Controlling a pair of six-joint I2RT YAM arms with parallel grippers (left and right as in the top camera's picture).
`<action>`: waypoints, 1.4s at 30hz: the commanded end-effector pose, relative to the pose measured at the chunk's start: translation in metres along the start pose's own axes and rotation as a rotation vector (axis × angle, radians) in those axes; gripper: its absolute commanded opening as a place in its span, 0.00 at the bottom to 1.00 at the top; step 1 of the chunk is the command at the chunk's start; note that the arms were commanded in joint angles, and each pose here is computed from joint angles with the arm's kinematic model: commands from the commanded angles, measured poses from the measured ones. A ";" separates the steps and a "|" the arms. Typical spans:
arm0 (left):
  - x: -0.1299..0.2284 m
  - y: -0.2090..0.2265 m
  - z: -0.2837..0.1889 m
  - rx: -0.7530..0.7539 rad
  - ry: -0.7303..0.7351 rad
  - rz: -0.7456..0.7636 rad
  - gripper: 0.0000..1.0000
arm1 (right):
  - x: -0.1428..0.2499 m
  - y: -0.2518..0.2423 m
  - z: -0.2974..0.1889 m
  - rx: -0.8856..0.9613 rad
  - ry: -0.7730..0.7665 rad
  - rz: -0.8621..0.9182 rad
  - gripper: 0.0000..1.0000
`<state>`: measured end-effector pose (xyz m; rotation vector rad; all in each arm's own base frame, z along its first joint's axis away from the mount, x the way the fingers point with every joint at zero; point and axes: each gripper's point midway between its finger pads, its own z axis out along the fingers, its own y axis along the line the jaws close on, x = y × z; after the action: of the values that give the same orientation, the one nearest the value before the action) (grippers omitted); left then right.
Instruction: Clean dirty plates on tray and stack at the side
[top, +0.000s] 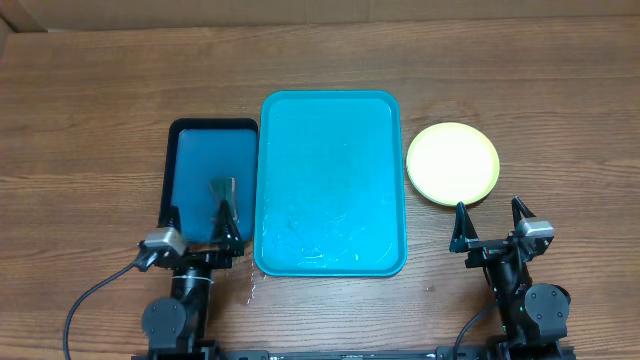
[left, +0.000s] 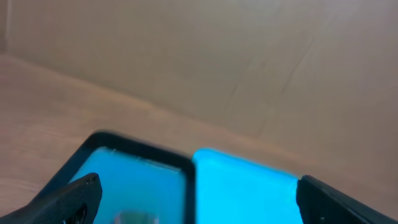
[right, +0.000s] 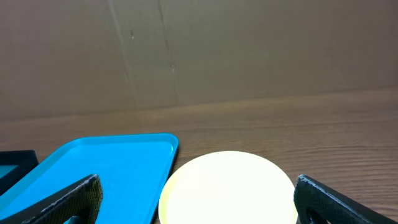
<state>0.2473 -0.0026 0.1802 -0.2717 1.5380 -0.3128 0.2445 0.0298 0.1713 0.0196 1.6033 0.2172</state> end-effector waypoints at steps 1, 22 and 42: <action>0.014 0.000 -0.001 0.009 0.055 0.188 1.00 | 0.002 0.001 0.000 -0.005 -0.003 -0.004 1.00; 0.023 0.006 -0.002 -0.005 0.093 0.347 1.00 | 0.002 0.001 0.000 -0.005 -0.004 -0.004 1.00; 0.023 0.006 -0.002 -0.005 0.093 0.347 1.00 | 0.002 0.001 0.000 -0.005 -0.003 -0.004 1.00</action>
<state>0.2464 -0.0025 0.1559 -0.0233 1.6523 -0.0566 0.2445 0.0298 0.1715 0.0199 1.6025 0.2175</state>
